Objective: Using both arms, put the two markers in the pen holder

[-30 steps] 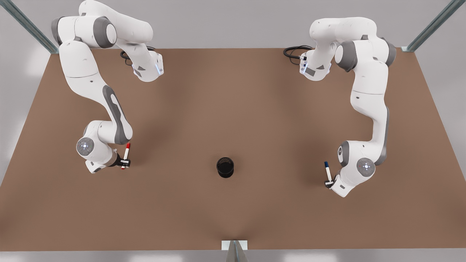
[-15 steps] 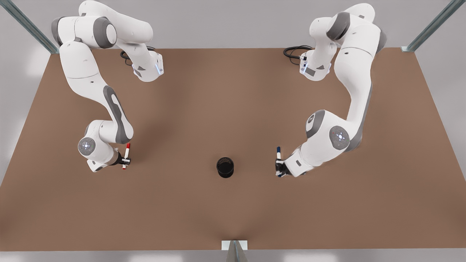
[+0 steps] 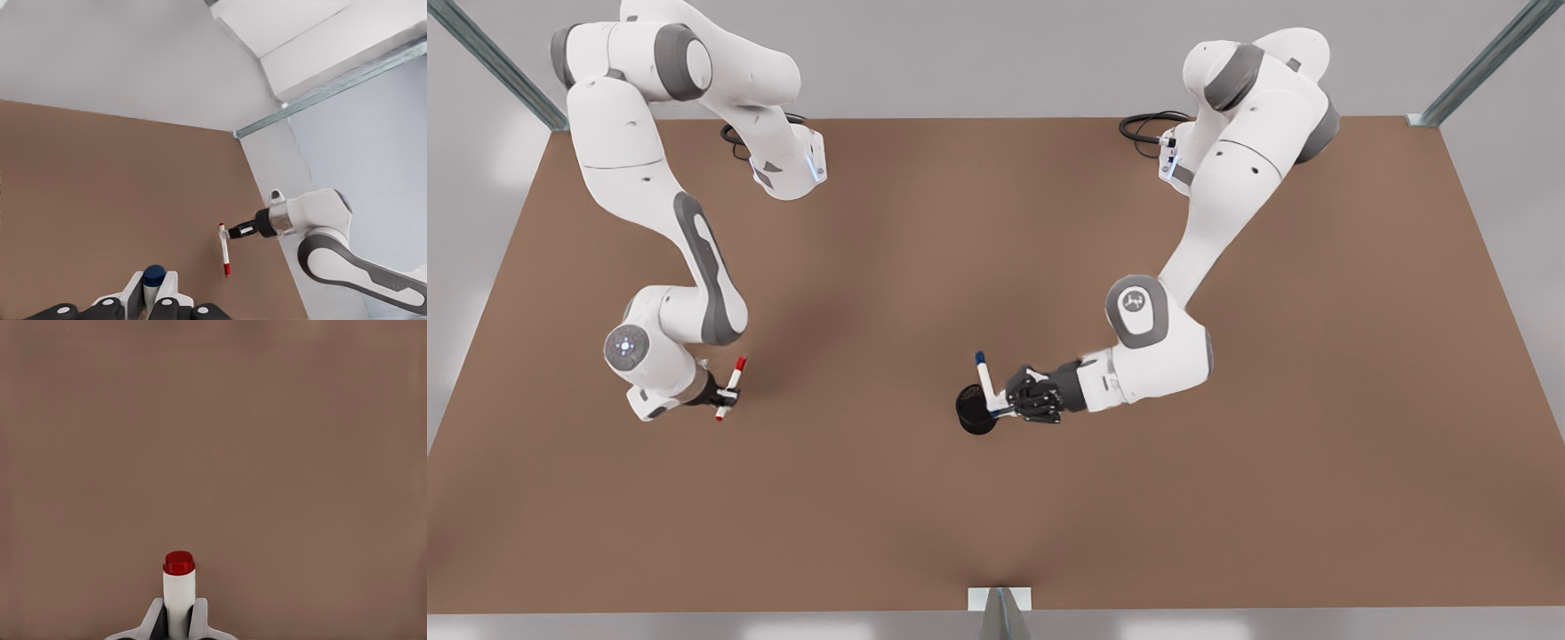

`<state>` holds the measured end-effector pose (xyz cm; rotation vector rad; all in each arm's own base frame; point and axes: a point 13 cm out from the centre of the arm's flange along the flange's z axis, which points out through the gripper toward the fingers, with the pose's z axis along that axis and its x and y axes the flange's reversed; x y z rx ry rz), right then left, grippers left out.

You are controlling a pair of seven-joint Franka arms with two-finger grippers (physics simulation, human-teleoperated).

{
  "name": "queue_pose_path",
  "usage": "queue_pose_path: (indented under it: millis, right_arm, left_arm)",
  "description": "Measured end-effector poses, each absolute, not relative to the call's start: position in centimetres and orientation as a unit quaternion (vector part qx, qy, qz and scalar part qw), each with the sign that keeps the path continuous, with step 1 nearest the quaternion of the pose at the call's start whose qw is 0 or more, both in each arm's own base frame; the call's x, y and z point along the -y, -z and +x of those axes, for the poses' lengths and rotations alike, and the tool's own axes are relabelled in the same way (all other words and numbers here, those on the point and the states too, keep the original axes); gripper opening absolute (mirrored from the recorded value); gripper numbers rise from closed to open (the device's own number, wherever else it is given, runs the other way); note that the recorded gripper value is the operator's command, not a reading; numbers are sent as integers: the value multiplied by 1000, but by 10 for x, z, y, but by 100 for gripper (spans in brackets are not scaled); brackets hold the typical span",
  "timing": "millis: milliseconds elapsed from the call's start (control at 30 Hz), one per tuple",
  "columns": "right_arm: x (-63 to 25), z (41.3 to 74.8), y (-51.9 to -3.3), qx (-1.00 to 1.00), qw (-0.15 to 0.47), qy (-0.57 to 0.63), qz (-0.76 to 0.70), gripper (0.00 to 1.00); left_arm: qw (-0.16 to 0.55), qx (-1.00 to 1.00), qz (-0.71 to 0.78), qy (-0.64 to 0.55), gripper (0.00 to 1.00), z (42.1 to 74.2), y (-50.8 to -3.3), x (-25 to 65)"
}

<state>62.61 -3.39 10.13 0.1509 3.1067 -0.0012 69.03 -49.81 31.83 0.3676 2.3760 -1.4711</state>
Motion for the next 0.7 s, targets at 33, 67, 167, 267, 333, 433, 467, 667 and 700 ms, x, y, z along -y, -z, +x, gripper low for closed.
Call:
queue_pose_path:
  millis: [33,67,167,267,333,433,467,667,700]
  right_arm:
    - [32,637,-120,-998,29,0,47,30]
    - [31,645,-139,-998,40,-1,45,30]
    - [22,653,-166,-998,52,-3,37,30]
    - [10,657,-190,-997,65,-7,28,30]
    - [3,665,-213,-996,82,-8,23,30]
    - [-10,681,-247,-994,110,-12,13,30]
    - [-17,683,-252,-993,114,-14,9,30]
    - [-70,700,-293,-988,146,-33,-25,30]
    - [-81,700,-297,-988,149,-36,-32,30]
  left_arm:
    - [182,-826,149,513,21,693,-315,495]
    - [201,-820,171,508,21,695,-309,493]
    - [244,-800,225,500,21,694,-279,497]
    - [285,-780,274,485,21,689,-255,510]
    - [311,-766,307,471,21,686,-245,515]
    - [344,-747,351,447,21,684,-231,517]
    - [351,-741,363,442,21,680,-225,520]
    - [379,-705,441,406,100,652,-196,529]
    - [380,-698,455,402,100,647,-195,525]
